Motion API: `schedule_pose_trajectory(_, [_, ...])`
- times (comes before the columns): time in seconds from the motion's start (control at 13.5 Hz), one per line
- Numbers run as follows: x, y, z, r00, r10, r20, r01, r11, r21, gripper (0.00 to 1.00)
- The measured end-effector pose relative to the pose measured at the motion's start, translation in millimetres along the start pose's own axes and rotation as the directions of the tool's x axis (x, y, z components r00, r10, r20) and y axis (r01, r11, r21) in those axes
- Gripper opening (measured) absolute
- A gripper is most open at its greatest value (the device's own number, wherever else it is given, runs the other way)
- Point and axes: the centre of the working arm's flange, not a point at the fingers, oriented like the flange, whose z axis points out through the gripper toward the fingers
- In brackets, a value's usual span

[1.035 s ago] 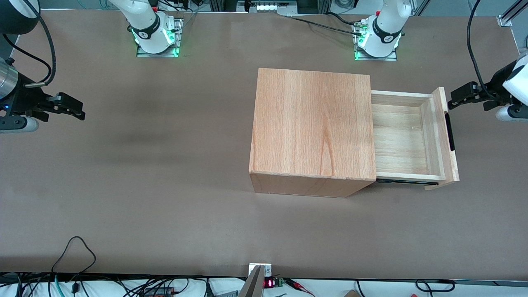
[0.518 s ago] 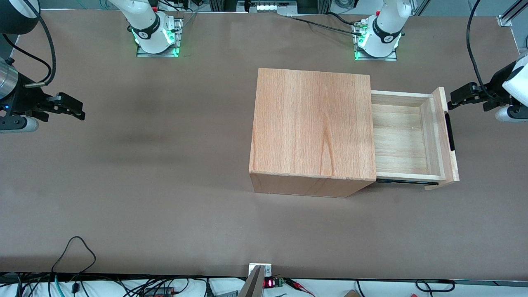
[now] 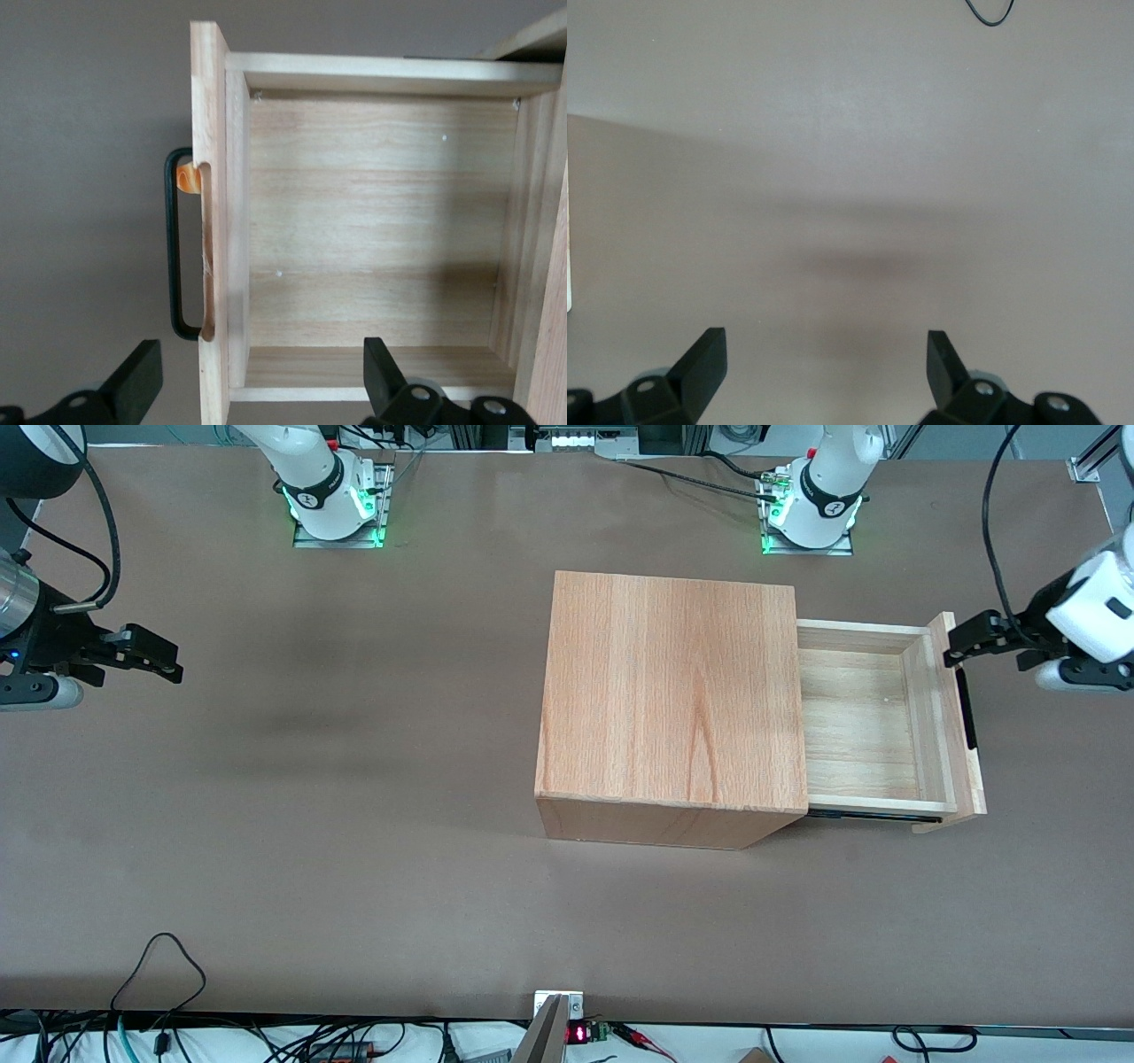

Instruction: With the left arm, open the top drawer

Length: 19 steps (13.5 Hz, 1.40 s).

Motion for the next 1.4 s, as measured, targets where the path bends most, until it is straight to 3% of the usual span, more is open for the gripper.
schedule_pose_trajectory(1.4, [-15.7, -3.5, -3.8, 0.998, -0.056, 0.003, 0.056, 0.998, 0.000, 1.00])
